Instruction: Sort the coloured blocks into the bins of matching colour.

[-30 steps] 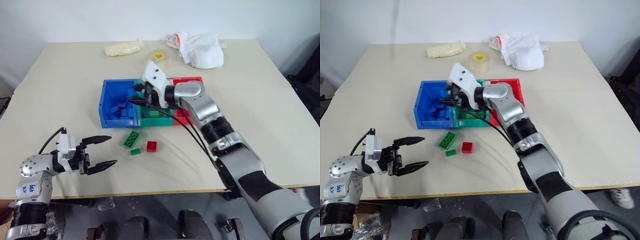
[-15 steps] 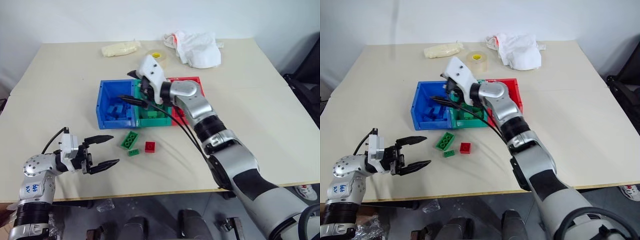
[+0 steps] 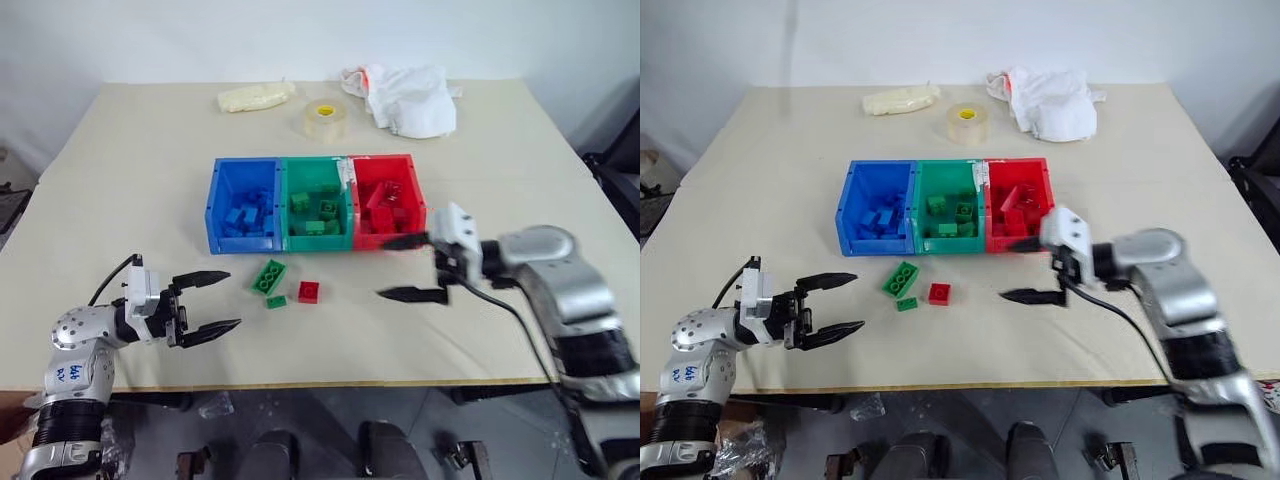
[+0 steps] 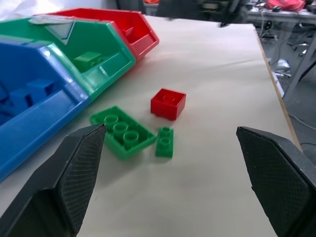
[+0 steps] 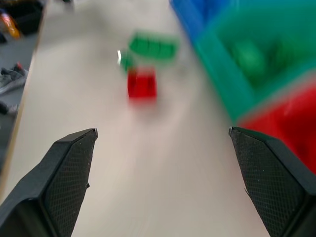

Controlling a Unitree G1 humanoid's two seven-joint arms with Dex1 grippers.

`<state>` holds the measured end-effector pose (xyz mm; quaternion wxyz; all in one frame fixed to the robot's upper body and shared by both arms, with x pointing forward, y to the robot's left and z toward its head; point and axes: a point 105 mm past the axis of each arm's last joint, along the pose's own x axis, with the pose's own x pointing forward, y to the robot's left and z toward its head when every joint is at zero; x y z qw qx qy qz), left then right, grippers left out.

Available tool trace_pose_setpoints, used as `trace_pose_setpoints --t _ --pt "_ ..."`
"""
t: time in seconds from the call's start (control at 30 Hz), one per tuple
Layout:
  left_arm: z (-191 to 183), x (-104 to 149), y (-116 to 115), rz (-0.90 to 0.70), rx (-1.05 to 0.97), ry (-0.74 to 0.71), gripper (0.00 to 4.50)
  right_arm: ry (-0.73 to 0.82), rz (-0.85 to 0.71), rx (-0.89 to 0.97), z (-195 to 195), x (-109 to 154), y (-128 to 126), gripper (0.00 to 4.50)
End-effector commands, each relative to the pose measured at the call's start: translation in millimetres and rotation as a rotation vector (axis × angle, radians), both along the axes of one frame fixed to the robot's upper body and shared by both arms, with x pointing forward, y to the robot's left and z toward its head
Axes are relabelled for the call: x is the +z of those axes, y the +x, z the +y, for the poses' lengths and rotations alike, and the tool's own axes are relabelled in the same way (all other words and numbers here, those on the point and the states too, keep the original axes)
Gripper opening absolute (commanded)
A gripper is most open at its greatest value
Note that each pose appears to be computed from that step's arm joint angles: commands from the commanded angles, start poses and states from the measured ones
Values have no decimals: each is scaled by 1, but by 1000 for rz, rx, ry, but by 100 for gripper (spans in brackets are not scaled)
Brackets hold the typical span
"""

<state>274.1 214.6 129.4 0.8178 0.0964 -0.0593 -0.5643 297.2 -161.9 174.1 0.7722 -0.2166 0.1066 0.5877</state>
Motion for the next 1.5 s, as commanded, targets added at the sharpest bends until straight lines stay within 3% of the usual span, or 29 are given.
trace_pose_setpoints --t 0.03,0.27,0.63,0.87,0.97,1.2,1.4,1.5 --pt "5 5 0 -22 1 7 450 -41 -30 -22 -15 9 -12 447" --pt "7 8 4 -29 -5 11 450 -39 -53 -32 -5 10 -8 447" --pt "7 11 3 -43 -3 15 450 -4 -87 90 100 -20 22 447" --pt "7 11 -4 -48 20 10 450 -62 -103 133 140 -41 40 447" --pt "7 9 -8 -45 28 8 450 -68 -109 142 148 -45 43 389" --pt "7 8 -9 -41 38 6 450 -17 -134 165 143 -28 38 148" --pt "4 8 -5 -38 29 2 450 125 -175 84 119 17 34 146" --pt "2 8 -2 -37 20 0 450 142 -247 -83 86 41 53 146"
